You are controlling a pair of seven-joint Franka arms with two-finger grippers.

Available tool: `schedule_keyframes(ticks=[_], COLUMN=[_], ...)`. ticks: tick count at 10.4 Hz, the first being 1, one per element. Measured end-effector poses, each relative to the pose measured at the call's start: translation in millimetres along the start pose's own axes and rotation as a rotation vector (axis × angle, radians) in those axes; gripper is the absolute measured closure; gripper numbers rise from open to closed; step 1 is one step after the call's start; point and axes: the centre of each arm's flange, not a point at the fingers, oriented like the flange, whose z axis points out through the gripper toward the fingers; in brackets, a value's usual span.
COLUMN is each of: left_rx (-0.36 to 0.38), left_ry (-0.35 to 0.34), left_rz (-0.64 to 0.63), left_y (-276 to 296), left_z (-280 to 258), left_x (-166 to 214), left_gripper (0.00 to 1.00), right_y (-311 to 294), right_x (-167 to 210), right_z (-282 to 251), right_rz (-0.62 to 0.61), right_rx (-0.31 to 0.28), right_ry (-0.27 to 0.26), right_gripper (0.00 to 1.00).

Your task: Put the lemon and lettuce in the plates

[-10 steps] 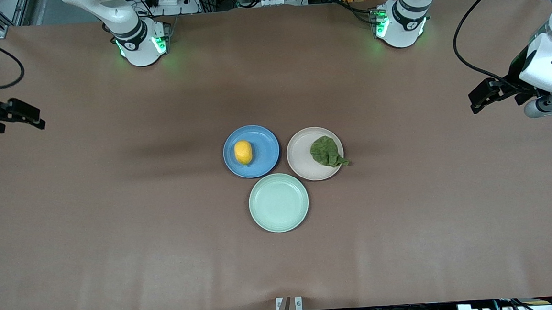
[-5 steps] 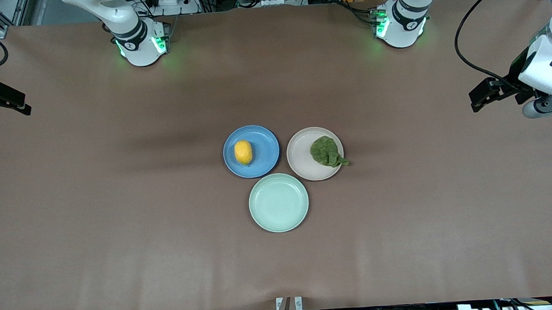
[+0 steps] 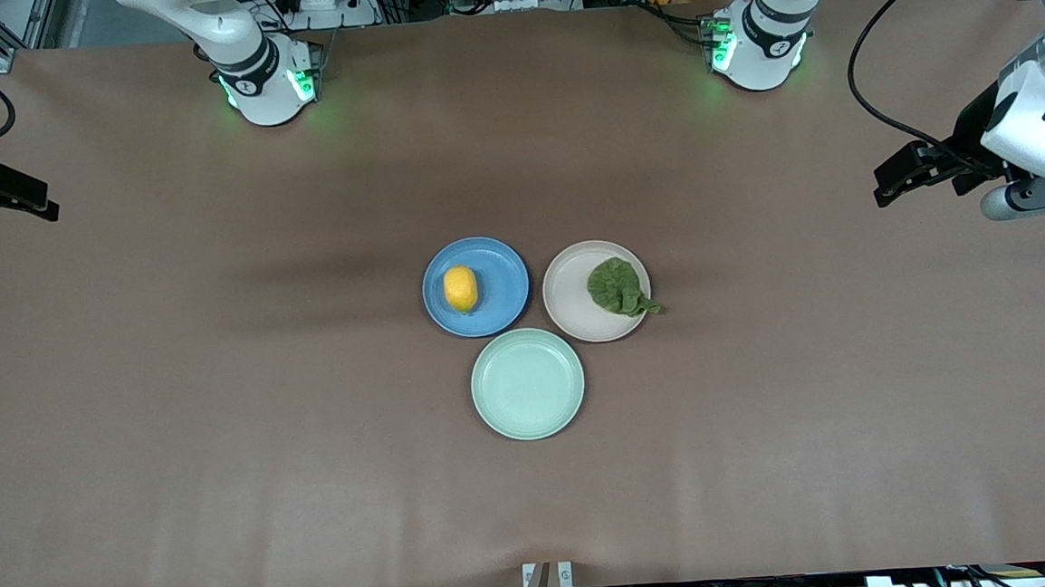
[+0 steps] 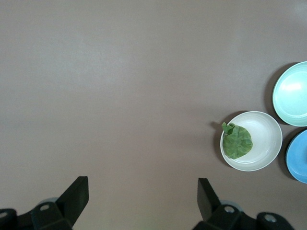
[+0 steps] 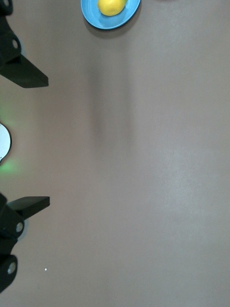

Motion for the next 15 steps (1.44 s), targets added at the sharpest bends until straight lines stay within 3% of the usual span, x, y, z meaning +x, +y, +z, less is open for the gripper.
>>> schedule_keyframes(ticks=[4,7,10,15], left_rx=[0.012,0.019,0.071,0.066], left_ry=[-0.032,-0.028,-0.017,-0.014], left_rz=[0.096,0.108,0.107,0.111], left_y=[-2,-5,-10,-8], left_z=[-1,-18,-23,-26], left_x=[-7,-12,-13,-13], left_gripper=[0.0,0.0,0.0,0.0], right_y=[-2,-2,-2,-1], right_x=[1,2,2,2], right_z=[2,3,3,3], right_rz=[0.042,0.044,0.044,0.046], right_rx=[0.011,0.014,0.016,0.017], right_ry=[-0.01,-0.012,-0.012,-0.012], right_gripper=[0.0,0.0,0.0,0.0])
